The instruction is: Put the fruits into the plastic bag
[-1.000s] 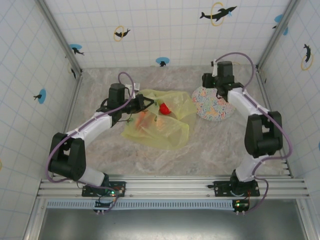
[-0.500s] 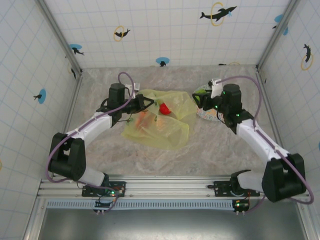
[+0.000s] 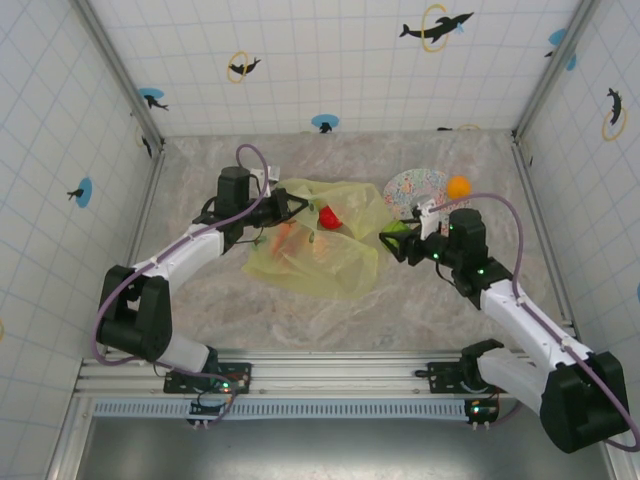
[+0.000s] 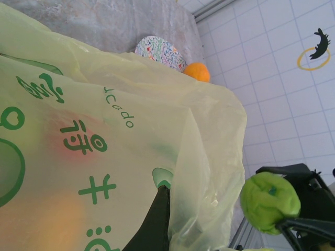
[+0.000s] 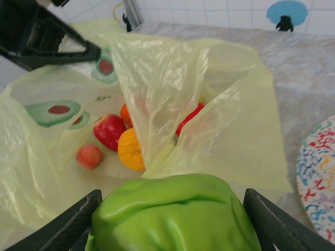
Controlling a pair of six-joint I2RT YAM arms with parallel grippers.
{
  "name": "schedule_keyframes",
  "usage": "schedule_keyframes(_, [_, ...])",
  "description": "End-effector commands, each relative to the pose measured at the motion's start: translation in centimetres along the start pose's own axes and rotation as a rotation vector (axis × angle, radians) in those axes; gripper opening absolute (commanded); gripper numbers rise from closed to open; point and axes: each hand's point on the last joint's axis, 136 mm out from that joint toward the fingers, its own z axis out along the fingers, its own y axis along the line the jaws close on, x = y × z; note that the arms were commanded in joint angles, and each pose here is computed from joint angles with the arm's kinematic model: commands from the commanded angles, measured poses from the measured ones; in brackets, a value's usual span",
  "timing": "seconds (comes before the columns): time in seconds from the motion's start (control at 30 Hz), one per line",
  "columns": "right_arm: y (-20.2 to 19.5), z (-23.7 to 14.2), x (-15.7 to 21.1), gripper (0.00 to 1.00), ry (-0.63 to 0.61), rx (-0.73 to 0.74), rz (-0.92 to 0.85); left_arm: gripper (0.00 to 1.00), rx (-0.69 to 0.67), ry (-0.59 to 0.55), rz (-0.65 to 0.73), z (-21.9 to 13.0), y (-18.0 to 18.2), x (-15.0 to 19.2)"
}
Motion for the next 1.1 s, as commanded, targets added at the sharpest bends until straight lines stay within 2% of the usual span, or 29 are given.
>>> schedule_keyframes(0.0, [0.6,0.5,1.4,0.55,0.025,-0.038,-0.027,0.00,0.015,0.003,-0.007,0.0,-0.3,0.0])
schedule_keyframes(0.3, [2.9,3.2,4.1,0.53,0.072,-0.178,-0.003,0.00,0.017,0.005,-0.006,0.1,-0.3,0.0])
schedule_keyframes(0.5, [4.9,5.5,4.5,0.53,0.083,-0.248,-0.020,0.00,0.020,0.008,-0.009,0.1,-0.3,0.1])
schedule_keyframes(0.77, [6.3,9.7,4.1,0.52,0.093,-0.265,-0.064,0.00,0.024,0.005,-0.004,0.0,-0.5,0.0])
schedule_keyframes(1.07, [6.4,13.2,4.6,0.53,0.074,-0.169,-0.101,0.00,0.028,0.004,0.000,0.0,-0.7,0.0])
